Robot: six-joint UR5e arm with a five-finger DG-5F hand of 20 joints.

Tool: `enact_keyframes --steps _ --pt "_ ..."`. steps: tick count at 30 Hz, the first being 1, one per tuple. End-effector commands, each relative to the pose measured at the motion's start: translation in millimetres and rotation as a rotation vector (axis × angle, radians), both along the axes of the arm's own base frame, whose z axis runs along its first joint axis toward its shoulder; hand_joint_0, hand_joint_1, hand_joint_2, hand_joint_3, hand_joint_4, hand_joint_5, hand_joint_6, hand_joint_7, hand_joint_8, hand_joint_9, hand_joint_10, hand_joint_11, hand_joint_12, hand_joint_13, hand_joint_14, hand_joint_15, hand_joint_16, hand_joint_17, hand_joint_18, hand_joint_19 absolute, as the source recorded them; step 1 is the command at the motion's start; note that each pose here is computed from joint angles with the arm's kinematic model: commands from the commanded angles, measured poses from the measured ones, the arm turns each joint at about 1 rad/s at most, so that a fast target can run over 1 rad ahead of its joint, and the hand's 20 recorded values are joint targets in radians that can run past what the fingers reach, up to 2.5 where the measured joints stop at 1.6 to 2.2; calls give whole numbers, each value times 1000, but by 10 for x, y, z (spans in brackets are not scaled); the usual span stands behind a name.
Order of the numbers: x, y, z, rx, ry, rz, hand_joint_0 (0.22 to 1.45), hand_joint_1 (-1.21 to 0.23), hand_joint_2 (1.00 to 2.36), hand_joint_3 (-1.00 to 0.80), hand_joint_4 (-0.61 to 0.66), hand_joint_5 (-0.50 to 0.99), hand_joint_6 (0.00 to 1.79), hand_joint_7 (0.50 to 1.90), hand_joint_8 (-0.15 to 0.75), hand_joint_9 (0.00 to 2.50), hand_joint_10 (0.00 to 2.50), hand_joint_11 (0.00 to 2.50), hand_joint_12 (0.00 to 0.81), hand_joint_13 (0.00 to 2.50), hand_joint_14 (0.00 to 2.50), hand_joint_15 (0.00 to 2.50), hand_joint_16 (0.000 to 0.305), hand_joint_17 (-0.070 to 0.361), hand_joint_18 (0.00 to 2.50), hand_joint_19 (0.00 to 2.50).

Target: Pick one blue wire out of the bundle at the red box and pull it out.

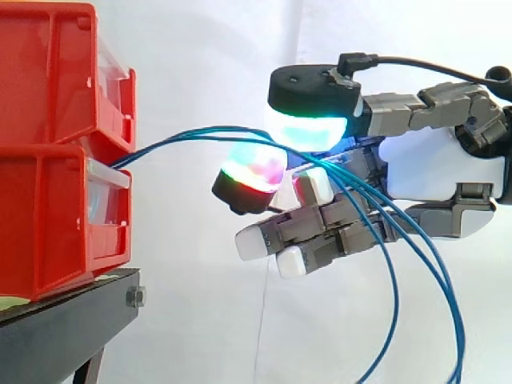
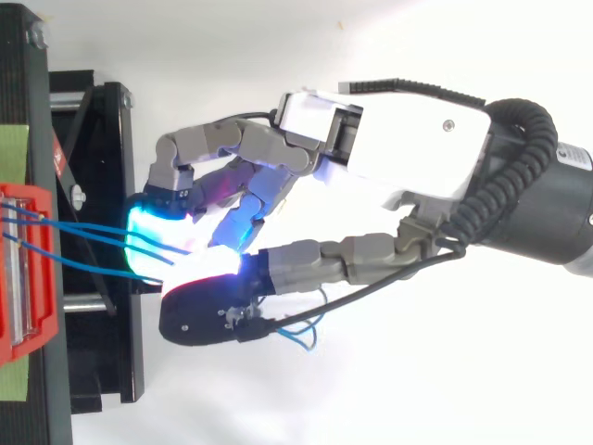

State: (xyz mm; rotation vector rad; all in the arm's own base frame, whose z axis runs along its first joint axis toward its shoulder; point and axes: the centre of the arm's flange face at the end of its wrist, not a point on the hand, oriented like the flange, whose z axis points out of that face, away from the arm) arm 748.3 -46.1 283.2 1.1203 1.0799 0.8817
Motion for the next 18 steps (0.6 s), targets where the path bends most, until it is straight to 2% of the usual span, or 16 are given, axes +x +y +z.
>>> enact_keyframes --steps 1,2,4,6,9,10,12,18 --pt "0 1 0 -1 0 0 740 -903 1008 -403 305 -96 586 1071 222 1107 30 787 349 630 18 384 53 120 511 523" --pt "0 1 0 -1 0 0 742 -903 1006 -409 309 -98 597 1046 224 1103 29 784 348 630 17 386 53 120 512 515" --pt "0 -1 0 0 0 -1 724 -943 1000 -500 320 -113 671 898 222 1100 32 796 350 627 17 387 54 120 516 521" --pt "0 1 0 -1 0 0 700 -934 1000 -500 330 -115 697 868 222 1098 28 791 352 623 17 381 54 121 513 521" --pt "0 1 0 -2 1 0 643 -898 1000 -500 321 -77 615 1077 219 1109 28 723 347 620 18 380 54 121 506 542" --pt "0 -1 0 -2 1 -2 612 -824 1000 -500 318 -63 571 1172 224 1121 27 693 347 621 18 379 54 121 503 560" --pt "0 1 0 -2 1 0 598 -764 1000 -500 311 -45 506 1304 222 1127 25 666 348 626 17 380 54 121 496 567" --pt "0 -1 0 0 0 -1 609 -567 1008 -397 314 -46 502 1190 219 1137 24 611 351 621 18 394 54 122 471 599"
